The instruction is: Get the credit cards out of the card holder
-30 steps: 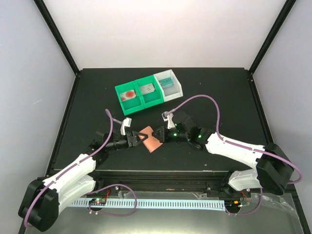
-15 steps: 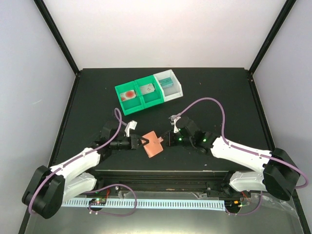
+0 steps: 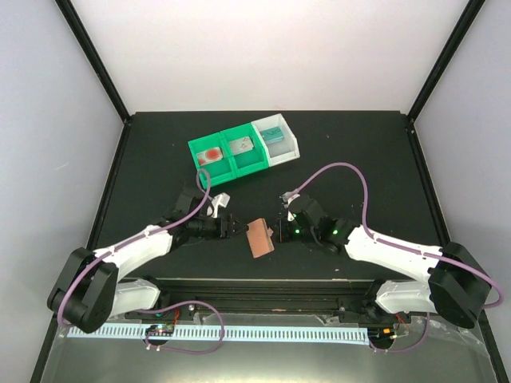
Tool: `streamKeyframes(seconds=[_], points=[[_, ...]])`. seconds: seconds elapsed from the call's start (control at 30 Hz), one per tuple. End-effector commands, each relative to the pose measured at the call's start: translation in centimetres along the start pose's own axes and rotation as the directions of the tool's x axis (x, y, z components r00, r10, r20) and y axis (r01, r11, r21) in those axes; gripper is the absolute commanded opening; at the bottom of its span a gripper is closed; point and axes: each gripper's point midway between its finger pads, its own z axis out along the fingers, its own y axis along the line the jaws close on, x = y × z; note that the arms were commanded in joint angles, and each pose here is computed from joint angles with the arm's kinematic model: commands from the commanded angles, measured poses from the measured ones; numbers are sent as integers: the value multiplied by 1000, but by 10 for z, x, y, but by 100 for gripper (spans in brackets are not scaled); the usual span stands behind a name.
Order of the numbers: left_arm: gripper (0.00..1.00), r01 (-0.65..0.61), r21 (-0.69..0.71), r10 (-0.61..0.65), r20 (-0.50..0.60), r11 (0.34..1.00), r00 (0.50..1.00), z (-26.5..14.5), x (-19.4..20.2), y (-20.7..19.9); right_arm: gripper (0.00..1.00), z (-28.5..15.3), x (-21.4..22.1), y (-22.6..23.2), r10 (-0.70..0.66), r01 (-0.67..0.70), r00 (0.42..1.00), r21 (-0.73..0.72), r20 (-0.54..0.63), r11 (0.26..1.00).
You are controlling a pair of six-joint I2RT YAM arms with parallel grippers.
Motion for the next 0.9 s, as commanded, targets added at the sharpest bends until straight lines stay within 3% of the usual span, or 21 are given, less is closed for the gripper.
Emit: streamKeyframes(seconds=[0.0,0.27,0.5,0.63,0.87], points=[[64,-52,-86,56,40,995,998,-10,-12,1,1,0,-7,-3,2,-2,999,10,41,1000],[69,-64,9,64,32,998,997,-15,0,-15,1,-6,-11,32,113,-102,993,-199,40,975],[73,-94,52,93,28,994,995,-18,6,-21,1,-4,-17,59,114,-97,993,-337,30,936],[73,-90,12,90,23,996,996,-14,8,-10,1,4,-14,52,124,-112,992,-302,21,947],[71,-87,-90,89,12,992,996,-12,12,14,1,8,9,1,101,-99,995,-88,16,991]])
